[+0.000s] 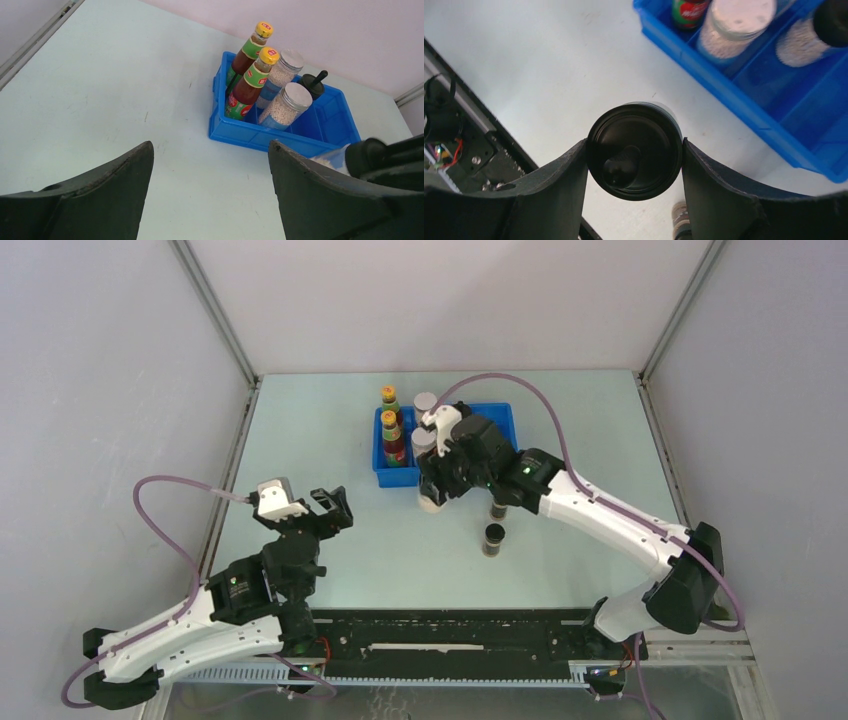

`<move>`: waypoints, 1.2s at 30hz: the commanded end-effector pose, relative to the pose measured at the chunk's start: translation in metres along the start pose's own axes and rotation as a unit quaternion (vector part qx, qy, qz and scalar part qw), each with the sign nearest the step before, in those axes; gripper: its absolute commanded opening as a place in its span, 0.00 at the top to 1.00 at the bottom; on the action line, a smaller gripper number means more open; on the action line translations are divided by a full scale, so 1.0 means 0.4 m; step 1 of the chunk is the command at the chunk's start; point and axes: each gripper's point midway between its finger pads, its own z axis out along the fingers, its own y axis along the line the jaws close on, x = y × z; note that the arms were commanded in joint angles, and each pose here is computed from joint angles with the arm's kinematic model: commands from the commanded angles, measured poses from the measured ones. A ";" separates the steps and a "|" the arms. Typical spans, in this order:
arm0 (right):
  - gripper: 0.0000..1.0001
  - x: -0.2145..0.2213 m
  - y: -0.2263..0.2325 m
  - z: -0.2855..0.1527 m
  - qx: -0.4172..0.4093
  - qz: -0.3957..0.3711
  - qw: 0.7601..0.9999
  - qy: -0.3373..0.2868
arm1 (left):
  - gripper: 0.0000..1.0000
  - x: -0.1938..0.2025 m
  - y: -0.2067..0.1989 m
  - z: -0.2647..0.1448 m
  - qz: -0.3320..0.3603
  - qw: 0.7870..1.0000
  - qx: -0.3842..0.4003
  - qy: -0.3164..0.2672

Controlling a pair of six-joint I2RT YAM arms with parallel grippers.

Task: Organize the condiment bottles
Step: Pick up the bottle from the center of the board, then place the bottle in the storage box.

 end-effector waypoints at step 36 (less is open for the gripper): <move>1.00 -0.198 -0.382 0.007 0.176 0.080 0.977 -0.090 | 0.12 0.018 -0.046 0.002 -0.017 0.999 0.028 0.013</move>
